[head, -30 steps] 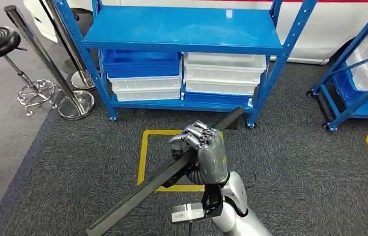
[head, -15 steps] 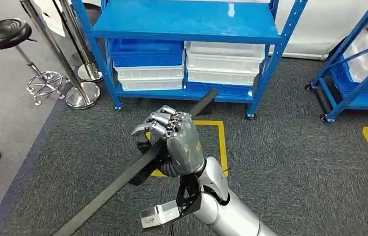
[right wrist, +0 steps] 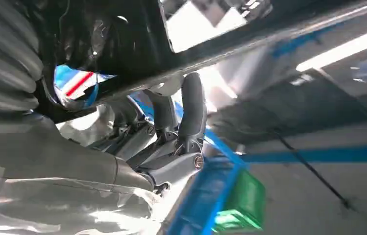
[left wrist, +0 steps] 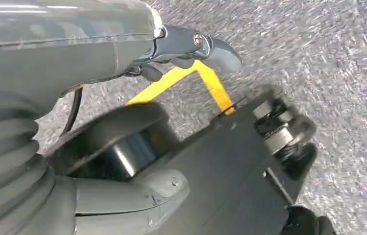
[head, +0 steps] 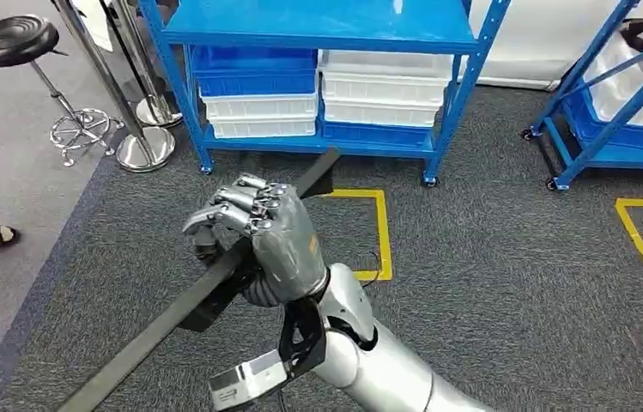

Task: Take the parts from the cabinet and place them on the table.

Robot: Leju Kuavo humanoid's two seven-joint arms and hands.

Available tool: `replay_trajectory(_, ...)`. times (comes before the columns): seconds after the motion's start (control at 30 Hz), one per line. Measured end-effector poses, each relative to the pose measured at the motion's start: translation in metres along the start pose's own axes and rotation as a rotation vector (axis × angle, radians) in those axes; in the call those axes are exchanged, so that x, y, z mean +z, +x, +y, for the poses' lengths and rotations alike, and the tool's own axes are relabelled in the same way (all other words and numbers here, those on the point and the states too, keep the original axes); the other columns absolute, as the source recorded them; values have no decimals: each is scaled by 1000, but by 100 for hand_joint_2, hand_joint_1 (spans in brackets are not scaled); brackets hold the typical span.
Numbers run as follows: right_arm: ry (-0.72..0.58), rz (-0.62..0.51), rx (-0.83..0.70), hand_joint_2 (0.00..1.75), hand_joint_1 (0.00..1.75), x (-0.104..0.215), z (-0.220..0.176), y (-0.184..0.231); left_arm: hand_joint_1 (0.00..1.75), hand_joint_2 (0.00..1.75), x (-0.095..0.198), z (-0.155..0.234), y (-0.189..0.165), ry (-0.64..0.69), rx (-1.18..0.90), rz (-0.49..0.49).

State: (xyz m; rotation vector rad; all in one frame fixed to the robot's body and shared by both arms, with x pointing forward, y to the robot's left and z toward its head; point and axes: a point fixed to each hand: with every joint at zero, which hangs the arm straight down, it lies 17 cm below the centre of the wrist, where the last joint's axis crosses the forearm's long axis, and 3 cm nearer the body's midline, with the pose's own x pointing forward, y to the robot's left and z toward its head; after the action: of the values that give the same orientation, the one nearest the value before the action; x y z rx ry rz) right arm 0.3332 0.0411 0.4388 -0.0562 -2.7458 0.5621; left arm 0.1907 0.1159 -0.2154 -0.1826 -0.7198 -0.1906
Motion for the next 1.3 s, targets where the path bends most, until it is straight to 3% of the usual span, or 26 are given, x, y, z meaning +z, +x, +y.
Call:
replay_trajectory(0.43,65,42,-92,175,175,3,32,-7,0,175,-3,35,15,110,54,-78)
replay_trajectory(0.7,91,66,-93,175,175,8,43,-14,0,175,-2,49,10,136,55,-61)
replay_trajectory(1.3,153,-16,63,175,175,11,51,-13,0,175,-4,59,10,166,-20,-48)
